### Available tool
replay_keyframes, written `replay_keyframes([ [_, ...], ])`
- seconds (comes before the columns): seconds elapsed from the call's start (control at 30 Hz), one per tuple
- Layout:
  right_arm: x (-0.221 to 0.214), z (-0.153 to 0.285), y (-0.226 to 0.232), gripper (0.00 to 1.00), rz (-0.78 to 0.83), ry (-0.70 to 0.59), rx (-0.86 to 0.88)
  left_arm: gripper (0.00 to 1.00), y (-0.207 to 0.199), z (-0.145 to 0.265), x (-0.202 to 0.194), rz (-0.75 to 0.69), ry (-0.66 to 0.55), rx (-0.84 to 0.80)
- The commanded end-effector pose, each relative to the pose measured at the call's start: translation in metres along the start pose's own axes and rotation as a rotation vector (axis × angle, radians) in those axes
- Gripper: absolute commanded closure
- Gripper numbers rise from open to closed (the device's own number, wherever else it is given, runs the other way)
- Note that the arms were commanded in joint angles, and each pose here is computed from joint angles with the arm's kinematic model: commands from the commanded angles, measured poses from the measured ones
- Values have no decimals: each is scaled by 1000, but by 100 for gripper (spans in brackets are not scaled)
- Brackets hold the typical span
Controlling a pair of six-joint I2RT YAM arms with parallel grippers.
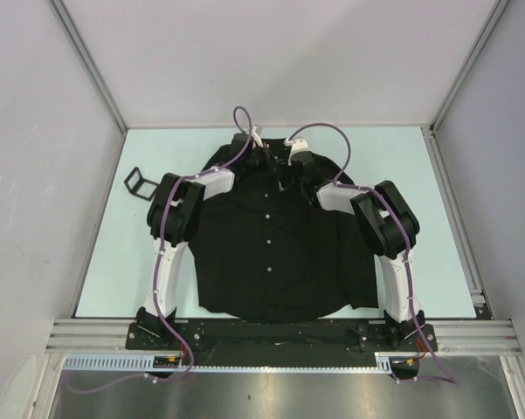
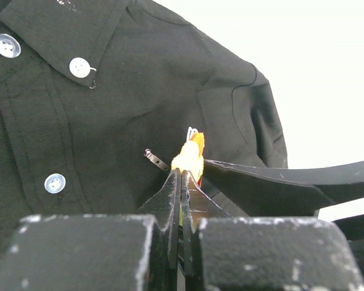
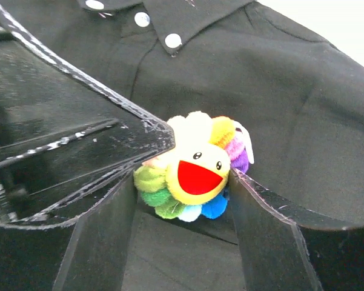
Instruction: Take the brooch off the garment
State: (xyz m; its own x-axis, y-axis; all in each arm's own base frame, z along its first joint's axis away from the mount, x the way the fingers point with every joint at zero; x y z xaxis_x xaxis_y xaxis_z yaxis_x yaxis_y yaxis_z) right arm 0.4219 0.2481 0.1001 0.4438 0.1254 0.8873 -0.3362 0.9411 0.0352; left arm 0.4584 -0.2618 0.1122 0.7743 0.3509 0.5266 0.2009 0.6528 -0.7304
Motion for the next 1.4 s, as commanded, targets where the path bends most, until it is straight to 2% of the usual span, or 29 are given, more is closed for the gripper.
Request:
replay_keyframes([
  [0.0,15,-6,7,35,13,-45,-32,100,-38,15,18,-28,-37,-116],
  [0.23,16,-9,20,35,64,-73,-77,100,-36,12,15,-8,-25,-118],
  [0.43,19,-15,24,39,53,-53,-148,100,-36,12,14,-5,-22,-119],
  [0.5,18,-16,25,46,31,-45,-154,100,-36,12,14,-4,-18,-125],
  [0.6,19,-15,25,61,7,-48,-167,100,-36,13,14,-7,-17,-126],
  [0.63,20,-14,24,69,3,-48,-171,98,-37,13,14,-8,-17,-128],
  [0.7,20,-14,23,75,-8,-44,-175,97,-36,12,13,-10,-14,-127],
  [0.83,19,-14,17,92,-43,-31,-173,89,-37,13,13,-18,-13,-132],
  [0.93,19,-14,12,100,-74,-21,-177,83,-37,14,14,-26,-18,-123],
  [1.0,19,-12,9,100,-96,-15,-171,79,-38,16,16,-42,-27,-114],
  [1.07,17,-11,2,100,-139,-6,-147,70,-37,18,16,-61,-30,-96],
  [1.1,16,-10,0,100,-151,0,-136,59,-38,19,18,-67,-39,-90],
  [1.13,16,-10,-2,100,-166,-1,-123,53,-38,20,18,-73,-39,-87],
  [1.2,13,-10,-10,100,-212,10,-93,47,-37,21,18,-89,-43,-81],
  [1.27,13,-11,-15,100,-252,13,-42,47,-36,21,19,-100,-48,-67],
  [1.37,10,-10,-19,100,-293,21,-9,52,-33,18,19,-93,-39,-52],
])
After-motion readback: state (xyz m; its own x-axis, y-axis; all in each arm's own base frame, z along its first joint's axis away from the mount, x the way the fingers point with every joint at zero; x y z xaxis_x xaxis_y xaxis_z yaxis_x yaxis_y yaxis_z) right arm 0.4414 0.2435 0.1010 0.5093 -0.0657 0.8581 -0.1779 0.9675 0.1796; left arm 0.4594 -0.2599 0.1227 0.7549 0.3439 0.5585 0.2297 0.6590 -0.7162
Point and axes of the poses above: each gripper's point midway between its finger pads, its own z axis back along the fingers, its own y axis along the line the jaws close on, x = y × z, the point moved 10 cm from there along z, back along the fingers, and after that the axes turned 2 degrees about z, right-handed, at the moved point
